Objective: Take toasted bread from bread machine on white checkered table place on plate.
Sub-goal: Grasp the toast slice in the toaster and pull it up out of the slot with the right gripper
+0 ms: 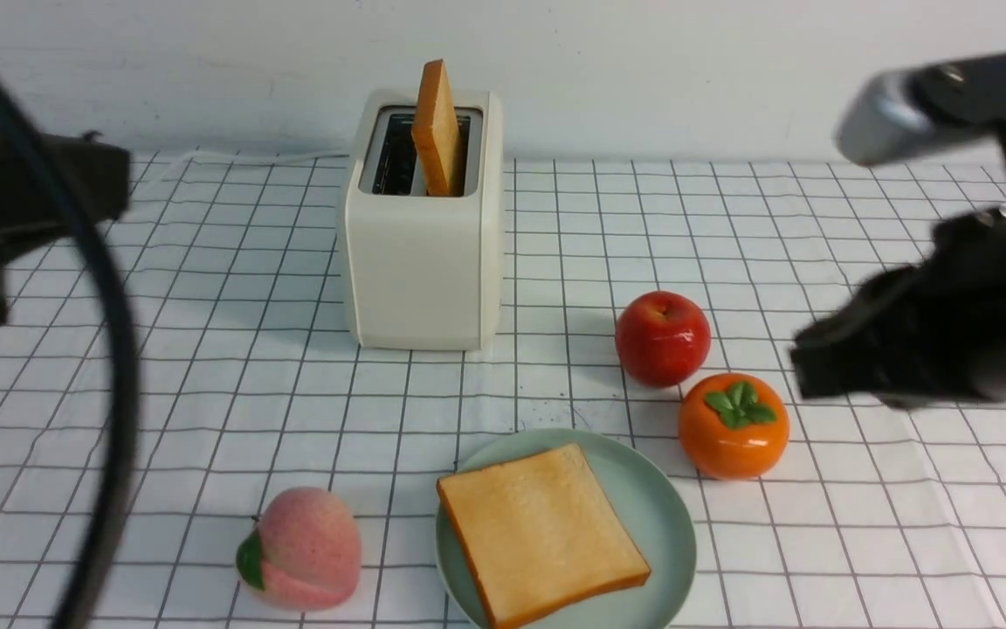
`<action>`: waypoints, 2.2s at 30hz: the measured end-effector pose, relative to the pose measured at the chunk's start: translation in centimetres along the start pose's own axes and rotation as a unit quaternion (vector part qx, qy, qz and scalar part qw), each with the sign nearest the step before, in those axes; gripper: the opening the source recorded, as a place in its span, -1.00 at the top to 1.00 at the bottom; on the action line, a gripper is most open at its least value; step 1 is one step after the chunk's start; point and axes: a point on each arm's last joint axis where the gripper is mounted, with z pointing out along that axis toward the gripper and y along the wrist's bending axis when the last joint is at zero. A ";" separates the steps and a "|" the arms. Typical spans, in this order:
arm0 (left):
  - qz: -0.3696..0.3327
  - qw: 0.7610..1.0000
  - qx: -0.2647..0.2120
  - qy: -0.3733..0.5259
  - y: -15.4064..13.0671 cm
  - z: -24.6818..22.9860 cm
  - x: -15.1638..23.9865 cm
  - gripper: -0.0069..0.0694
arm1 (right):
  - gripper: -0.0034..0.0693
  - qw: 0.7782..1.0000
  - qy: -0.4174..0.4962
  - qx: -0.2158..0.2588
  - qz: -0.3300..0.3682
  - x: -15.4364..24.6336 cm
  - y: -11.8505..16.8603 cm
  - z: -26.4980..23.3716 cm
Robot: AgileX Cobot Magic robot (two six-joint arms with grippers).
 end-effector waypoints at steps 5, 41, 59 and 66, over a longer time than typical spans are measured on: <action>-0.002 0.998 -0.020 -0.057 0.0 -2.3 -0.6 0.85 | 0.69 1.000 -0.020 -0.009 0.000 -4.0 1.6 3.8; -0.010 0.997 -0.018 -0.072 -0.1 -2.8 -0.8 0.85 | -0.21 0.982 -0.190 -0.018 -0.002 -14.4 1.5 28.7; -0.011 0.997 -0.017 -0.072 -0.2 -2.8 -0.8 0.85 | 0.62 0.982 -0.189 -0.006 -0.011 -15.0 1.4 27.5; -0.011 0.997 -0.017 -0.072 -0.2 -2.8 -0.8 0.85 | 0.62 0.973 -0.230 -0.019 -0.001 -17.5 1.9 22.0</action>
